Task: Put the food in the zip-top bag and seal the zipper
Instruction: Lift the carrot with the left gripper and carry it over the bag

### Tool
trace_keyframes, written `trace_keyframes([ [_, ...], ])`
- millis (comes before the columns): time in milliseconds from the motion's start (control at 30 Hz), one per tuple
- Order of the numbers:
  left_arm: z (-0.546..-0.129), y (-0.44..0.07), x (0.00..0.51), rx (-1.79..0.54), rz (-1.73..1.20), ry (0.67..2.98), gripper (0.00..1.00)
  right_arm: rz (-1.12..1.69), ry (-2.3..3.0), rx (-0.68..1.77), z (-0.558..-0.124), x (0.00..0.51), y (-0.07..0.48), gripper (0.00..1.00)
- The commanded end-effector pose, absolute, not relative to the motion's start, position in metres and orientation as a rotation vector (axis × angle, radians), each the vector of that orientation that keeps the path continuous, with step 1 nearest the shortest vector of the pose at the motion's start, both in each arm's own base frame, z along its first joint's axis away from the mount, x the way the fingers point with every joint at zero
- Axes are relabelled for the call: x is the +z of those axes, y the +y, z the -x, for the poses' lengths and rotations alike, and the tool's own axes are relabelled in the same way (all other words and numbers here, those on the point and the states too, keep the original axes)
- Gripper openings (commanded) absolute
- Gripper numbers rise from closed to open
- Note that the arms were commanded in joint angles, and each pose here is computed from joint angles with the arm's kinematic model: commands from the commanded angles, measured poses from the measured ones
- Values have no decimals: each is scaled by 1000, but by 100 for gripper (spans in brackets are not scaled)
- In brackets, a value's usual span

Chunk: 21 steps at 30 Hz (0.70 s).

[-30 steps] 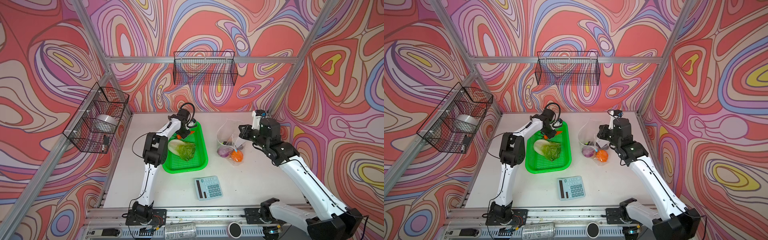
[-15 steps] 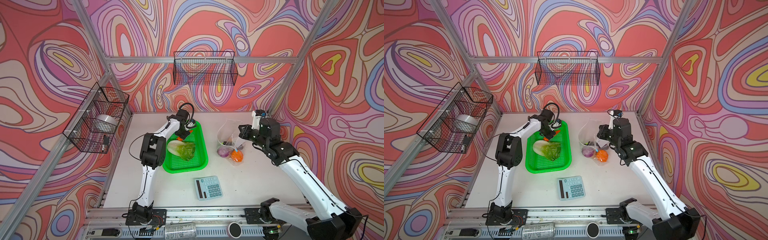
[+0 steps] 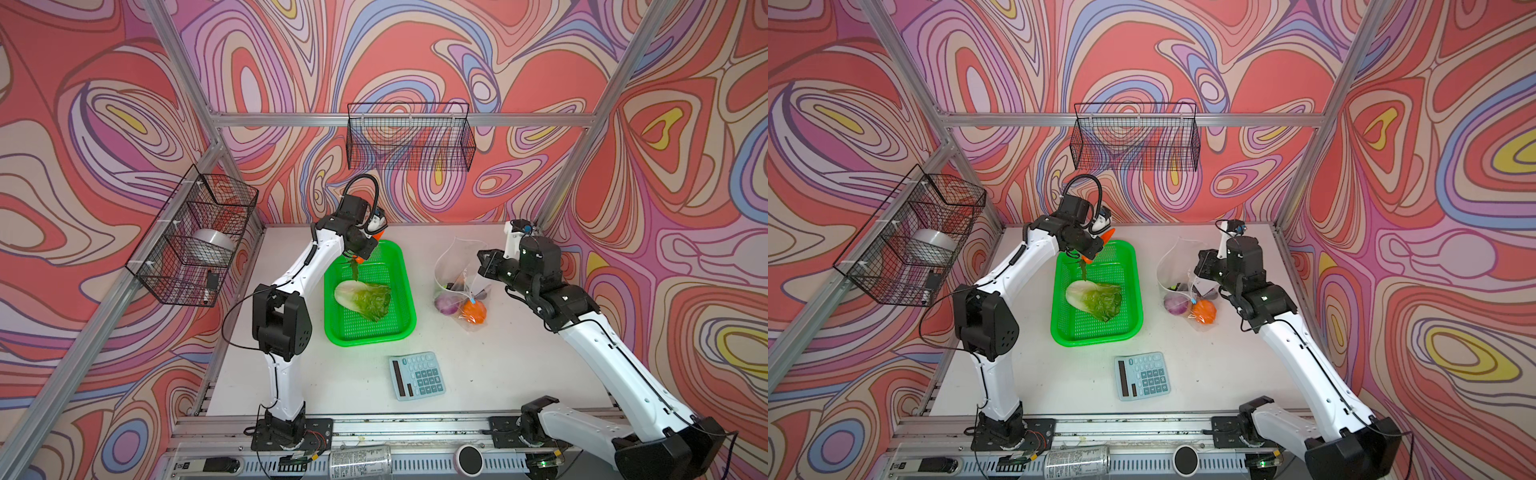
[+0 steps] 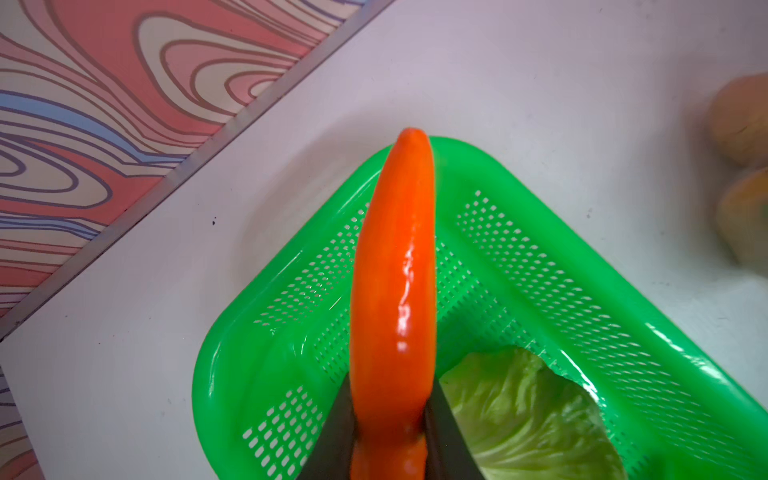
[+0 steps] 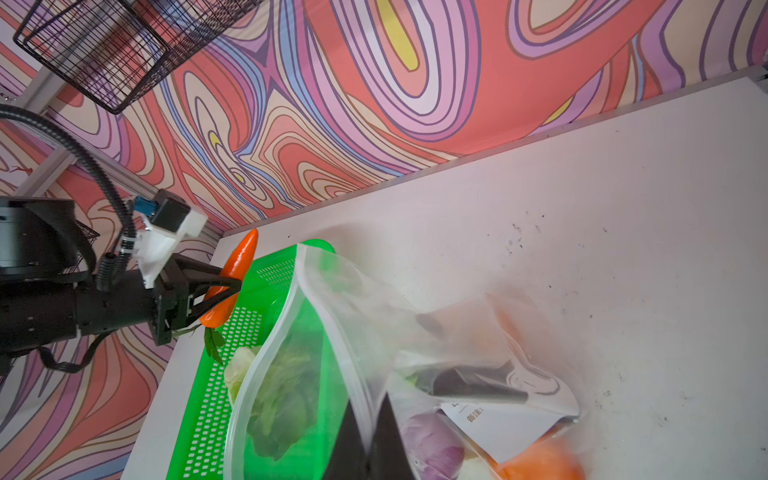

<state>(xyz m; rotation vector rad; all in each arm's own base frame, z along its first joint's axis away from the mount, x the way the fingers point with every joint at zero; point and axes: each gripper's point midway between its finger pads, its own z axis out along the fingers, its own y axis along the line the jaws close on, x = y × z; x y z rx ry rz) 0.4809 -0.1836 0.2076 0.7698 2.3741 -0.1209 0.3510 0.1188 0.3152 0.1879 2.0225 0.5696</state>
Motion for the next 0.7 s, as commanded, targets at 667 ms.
trace_keyframes([
  [667, -395, -364, 424, -1606, -392, 1645, 0, -205, 1974, 593, -345, 320, 116, 0],
])
